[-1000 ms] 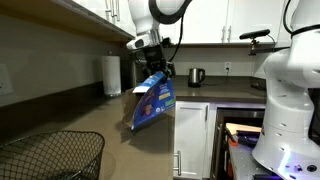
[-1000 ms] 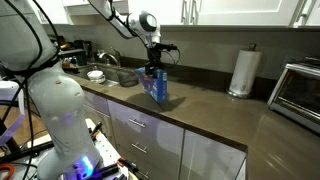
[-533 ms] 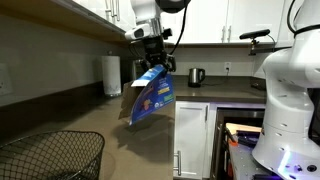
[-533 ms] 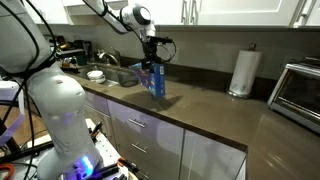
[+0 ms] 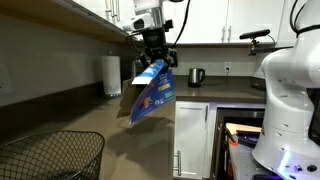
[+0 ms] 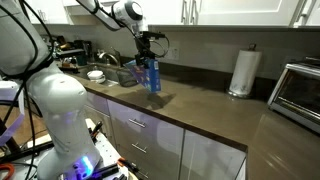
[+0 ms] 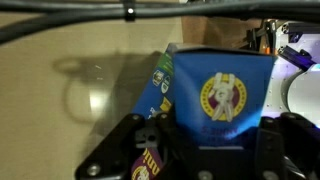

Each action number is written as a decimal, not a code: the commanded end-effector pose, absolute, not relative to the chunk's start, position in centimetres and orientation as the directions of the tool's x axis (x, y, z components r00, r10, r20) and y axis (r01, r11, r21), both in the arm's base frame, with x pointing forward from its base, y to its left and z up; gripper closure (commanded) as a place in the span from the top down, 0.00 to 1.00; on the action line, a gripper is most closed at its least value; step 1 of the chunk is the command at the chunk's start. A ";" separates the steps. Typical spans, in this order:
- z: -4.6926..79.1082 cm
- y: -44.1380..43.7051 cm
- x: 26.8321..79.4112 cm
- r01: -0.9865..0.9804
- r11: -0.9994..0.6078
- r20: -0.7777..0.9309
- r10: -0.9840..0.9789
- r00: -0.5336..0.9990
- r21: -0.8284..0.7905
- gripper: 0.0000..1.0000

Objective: Pour the contents from the box into the black basket

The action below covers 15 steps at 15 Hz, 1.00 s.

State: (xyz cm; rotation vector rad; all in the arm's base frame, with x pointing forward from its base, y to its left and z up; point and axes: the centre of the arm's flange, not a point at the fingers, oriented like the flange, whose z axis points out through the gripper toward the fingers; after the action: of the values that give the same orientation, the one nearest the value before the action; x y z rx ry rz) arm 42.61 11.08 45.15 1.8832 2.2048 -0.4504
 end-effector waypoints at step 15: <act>53.4 20.4 40.3 0.964 0.245 -0.408 0.873 -0.267 -0.107 0.28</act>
State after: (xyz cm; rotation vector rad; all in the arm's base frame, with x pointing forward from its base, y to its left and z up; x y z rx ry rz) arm 39.76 19.34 51.88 1.7198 2.2364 -0.4968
